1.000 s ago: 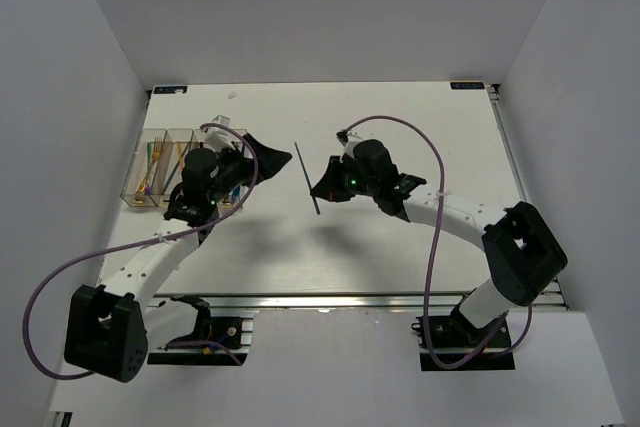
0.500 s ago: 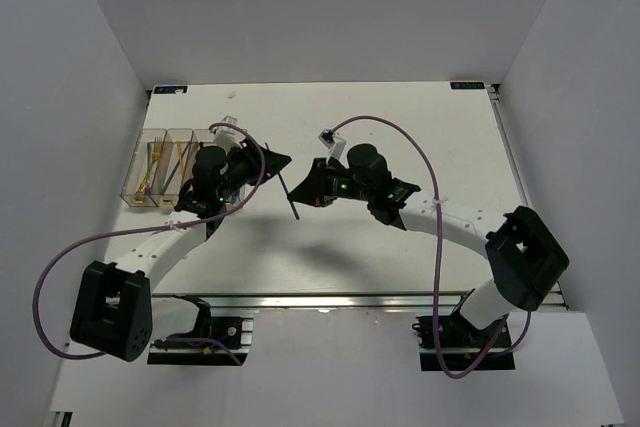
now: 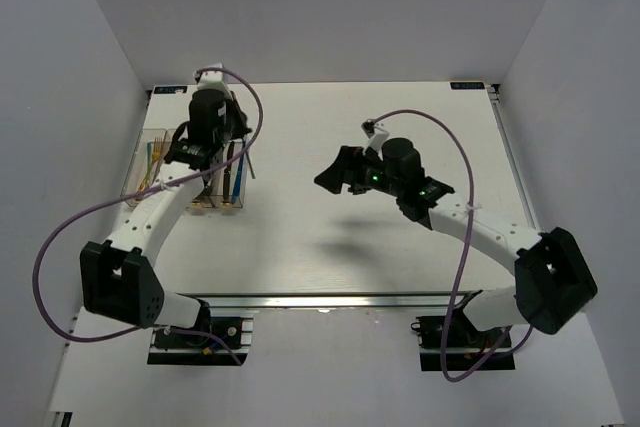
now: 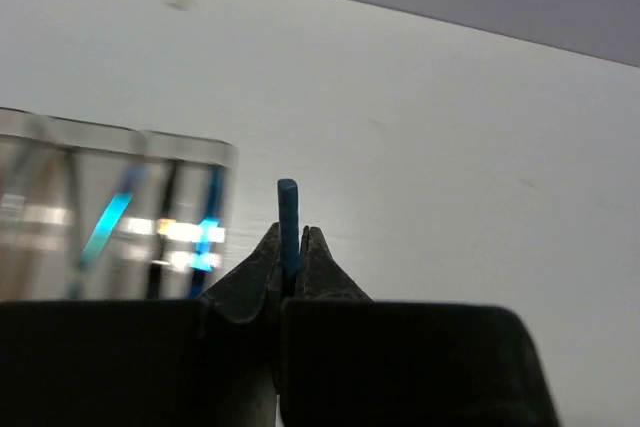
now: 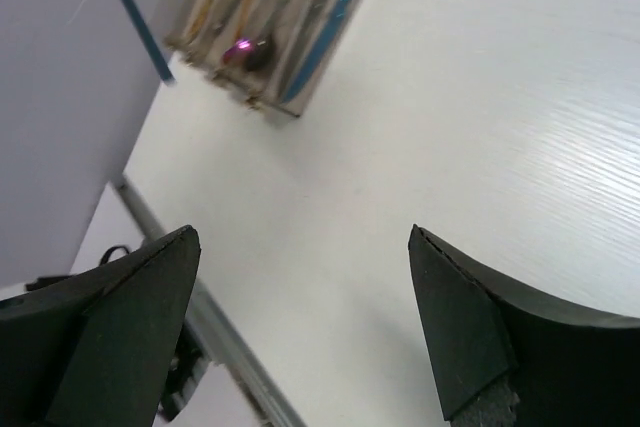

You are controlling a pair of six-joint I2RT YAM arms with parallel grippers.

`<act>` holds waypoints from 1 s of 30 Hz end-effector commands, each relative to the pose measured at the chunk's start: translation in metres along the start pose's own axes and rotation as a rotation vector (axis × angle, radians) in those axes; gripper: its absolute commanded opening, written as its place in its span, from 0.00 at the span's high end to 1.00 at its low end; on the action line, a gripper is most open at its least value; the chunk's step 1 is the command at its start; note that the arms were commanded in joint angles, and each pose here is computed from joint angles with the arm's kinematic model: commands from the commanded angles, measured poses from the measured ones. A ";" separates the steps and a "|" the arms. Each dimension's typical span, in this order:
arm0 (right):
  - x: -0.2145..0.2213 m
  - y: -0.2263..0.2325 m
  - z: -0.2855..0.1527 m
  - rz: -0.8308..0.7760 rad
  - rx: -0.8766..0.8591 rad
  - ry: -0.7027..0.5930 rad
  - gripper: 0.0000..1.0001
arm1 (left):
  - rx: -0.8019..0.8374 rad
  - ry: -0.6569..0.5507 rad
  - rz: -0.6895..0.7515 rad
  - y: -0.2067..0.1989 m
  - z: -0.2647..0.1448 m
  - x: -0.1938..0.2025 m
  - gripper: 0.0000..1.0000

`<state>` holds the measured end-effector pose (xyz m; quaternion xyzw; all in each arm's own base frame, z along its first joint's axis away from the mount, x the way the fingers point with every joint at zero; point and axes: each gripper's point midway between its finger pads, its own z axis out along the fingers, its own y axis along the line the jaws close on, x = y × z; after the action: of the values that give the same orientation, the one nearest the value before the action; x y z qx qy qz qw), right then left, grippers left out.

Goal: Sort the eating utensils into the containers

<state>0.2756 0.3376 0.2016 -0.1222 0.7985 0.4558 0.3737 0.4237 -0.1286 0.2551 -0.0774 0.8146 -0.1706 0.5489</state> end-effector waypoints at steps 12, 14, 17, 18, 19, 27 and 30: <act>0.033 -0.026 -0.055 -0.112 0.045 0.040 0.11 | -0.973 -0.071 0.590 0.227 0.019 -0.087 1.00; 0.033 -0.023 -0.059 -0.124 0.035 0.029 0.11 | -0.982 -0.090 0.604 0.242 0.025 -0.081 1.00; 0.032 -0.021 -0.062 -0.137 0.027 0.015 0.11 | -1.002 -0.084 0.587 0.263 0.030 -0.072 1.00; 0.031 -0.020 -0.062 -0.140 0.024 0.014 0.11 | -0.991 -0.075 0.584 0.266 0.033 -0.064 1.00; 0.031 -0.020 -0.062 -0.142 0.023 0.013 0.11 | -0.981 -0.090 0.583 0.266 0.035 -0.062 1.00; 0.037 -0.018 -0.059 -0.136 -0.006 0.038 0.11 | -0.961 -0.023 0.616 0.281 0.052 -0.020 1.00; 0.036 -0.019 -0.059 -0.141 0.001 0.032 0.11 | -1.002 -0.001 0.596 0.302 0.048 -0.013 0.97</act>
<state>0.2320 0.2801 0.1768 -0.1688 0.8086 0.4187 0.3774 0.4935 0.1344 0.1435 -0.0809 0.7878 0.3932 0.4671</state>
